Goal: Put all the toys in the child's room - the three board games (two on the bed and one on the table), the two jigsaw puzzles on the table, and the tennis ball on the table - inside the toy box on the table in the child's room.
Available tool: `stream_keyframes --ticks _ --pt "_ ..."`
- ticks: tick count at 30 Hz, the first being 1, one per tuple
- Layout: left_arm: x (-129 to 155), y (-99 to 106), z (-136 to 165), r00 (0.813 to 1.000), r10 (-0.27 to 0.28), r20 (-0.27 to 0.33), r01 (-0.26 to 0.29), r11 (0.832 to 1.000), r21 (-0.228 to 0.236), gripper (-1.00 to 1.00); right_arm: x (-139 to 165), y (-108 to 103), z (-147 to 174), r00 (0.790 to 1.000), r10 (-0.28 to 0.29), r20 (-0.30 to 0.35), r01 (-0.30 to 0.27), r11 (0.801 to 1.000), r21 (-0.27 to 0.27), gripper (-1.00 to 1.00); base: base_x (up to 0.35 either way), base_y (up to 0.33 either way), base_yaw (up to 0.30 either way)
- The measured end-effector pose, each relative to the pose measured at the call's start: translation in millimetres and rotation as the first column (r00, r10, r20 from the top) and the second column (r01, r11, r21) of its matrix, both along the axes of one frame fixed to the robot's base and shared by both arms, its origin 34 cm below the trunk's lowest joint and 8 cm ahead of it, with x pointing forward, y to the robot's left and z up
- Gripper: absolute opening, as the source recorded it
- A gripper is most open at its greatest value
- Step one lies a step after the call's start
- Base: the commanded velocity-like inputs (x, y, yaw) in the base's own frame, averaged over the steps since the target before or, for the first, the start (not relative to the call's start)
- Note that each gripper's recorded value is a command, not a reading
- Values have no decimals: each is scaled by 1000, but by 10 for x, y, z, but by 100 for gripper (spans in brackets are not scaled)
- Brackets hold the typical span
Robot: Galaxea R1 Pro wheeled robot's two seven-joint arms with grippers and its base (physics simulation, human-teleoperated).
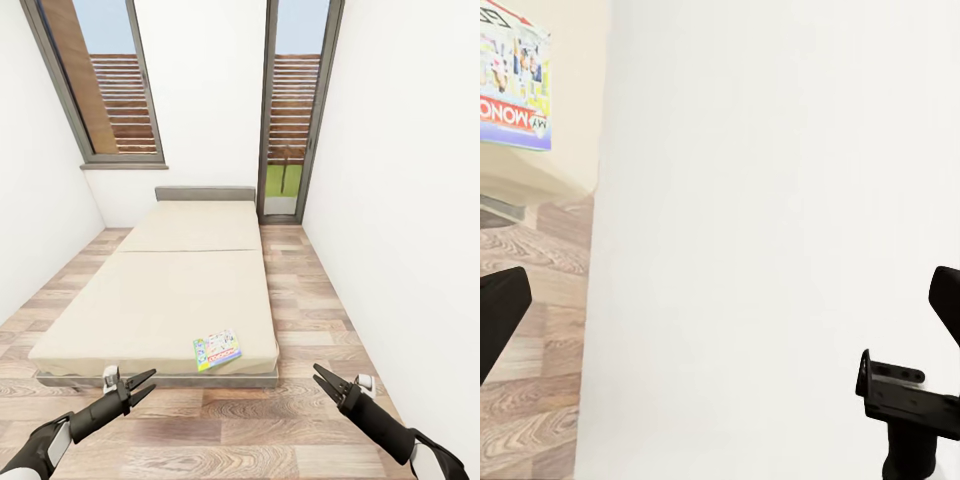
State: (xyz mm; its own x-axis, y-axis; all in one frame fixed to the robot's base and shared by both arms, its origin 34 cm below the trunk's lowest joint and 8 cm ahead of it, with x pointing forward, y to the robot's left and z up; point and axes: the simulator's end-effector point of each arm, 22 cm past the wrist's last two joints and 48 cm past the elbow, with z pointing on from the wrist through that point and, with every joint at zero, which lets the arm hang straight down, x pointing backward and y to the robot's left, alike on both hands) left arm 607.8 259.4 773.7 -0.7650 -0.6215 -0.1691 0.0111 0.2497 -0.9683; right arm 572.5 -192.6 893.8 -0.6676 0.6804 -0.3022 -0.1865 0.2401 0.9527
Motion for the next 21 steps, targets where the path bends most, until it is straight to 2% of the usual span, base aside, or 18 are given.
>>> stream_keyframes --ticks 9,21 --pt "-8 36 -143 1000 6 -3 -6 1000 -1 100 10 -22 -130 1000 -4 -2 4 1000 0 100 0 0 0" --pt "27 196 -303 999 42 3 -42 999 7 100 17 -24 -309 1000 -5 -2 5 1000 0 100 0 0 0"
